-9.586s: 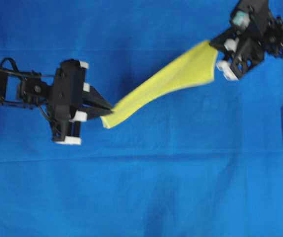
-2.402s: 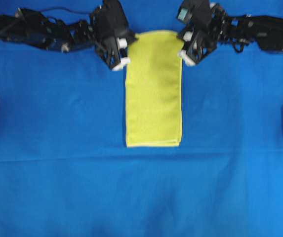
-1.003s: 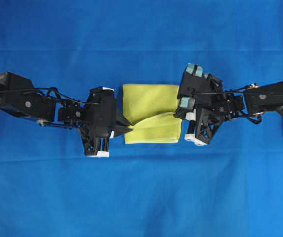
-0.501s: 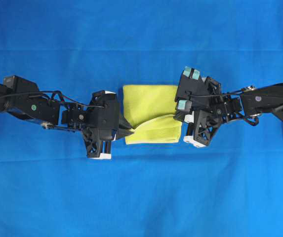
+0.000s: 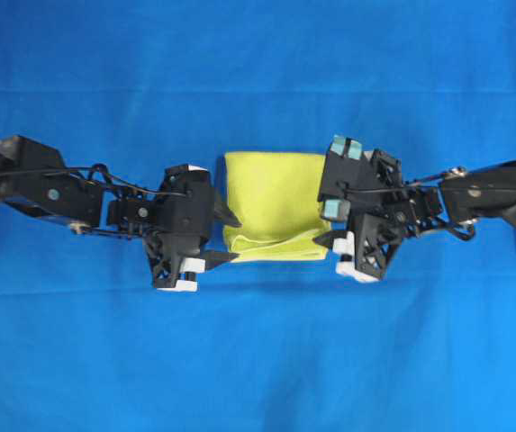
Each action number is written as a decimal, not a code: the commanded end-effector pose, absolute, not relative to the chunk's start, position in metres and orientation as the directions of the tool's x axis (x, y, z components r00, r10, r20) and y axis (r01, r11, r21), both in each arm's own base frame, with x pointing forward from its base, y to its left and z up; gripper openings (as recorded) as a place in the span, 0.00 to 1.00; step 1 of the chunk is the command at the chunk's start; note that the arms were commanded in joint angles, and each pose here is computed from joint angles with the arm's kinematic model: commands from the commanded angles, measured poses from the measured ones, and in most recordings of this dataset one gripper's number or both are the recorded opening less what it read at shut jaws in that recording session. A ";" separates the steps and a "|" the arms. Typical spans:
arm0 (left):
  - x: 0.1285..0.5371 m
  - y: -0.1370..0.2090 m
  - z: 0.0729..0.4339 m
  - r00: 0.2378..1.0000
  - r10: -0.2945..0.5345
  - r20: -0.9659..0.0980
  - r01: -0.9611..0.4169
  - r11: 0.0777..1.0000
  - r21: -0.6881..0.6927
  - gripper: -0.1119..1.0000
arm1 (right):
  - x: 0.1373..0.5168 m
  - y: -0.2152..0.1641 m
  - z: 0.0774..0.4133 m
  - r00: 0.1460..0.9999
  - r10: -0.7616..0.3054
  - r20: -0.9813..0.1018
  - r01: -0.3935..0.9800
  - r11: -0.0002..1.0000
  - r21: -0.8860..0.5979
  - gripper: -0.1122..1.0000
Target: Fold the yellow towel.
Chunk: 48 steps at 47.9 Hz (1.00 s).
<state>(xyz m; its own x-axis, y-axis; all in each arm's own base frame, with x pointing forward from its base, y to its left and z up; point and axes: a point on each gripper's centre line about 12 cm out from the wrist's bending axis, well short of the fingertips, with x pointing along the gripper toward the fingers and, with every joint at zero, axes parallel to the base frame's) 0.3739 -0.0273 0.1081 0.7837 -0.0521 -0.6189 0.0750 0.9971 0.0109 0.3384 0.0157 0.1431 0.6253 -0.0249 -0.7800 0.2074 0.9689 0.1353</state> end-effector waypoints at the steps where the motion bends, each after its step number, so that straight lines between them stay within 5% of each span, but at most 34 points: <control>1: 0.373 -0.029 0.140 0.821 -0.060 -0.568 0.078 0.997 0.007 0.58 | 0.341 0.022 0.172 0.679 -0.015 -0.734 0.183 0.972 0.149 0.65; 26: 0.292 -0.030 0.240 0.930 -0.093 -0.356 0.105 0.994 0.016 0.58 | 0.277 0.012 0.263 0.845 -0.056 -0.531 0.105 0.992 0.063 0.65; 48: 0.194 -0.003 0.249 0.990 -0.013 -0.142 0.018 0.999 0.036 0.58 | 0.184 -0.009 0.276 0.944 -0.108 -0.311 0.129 0.991 0.047 0.65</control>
<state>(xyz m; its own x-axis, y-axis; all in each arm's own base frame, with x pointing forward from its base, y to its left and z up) 0.2059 -0.0081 0.2471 0.9815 -0.0370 -0.1876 0.0438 0.9985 0.0326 0.1932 -0.0064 0.2744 0.9313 -0.1013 -0.3498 0.1240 0.9913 0.0431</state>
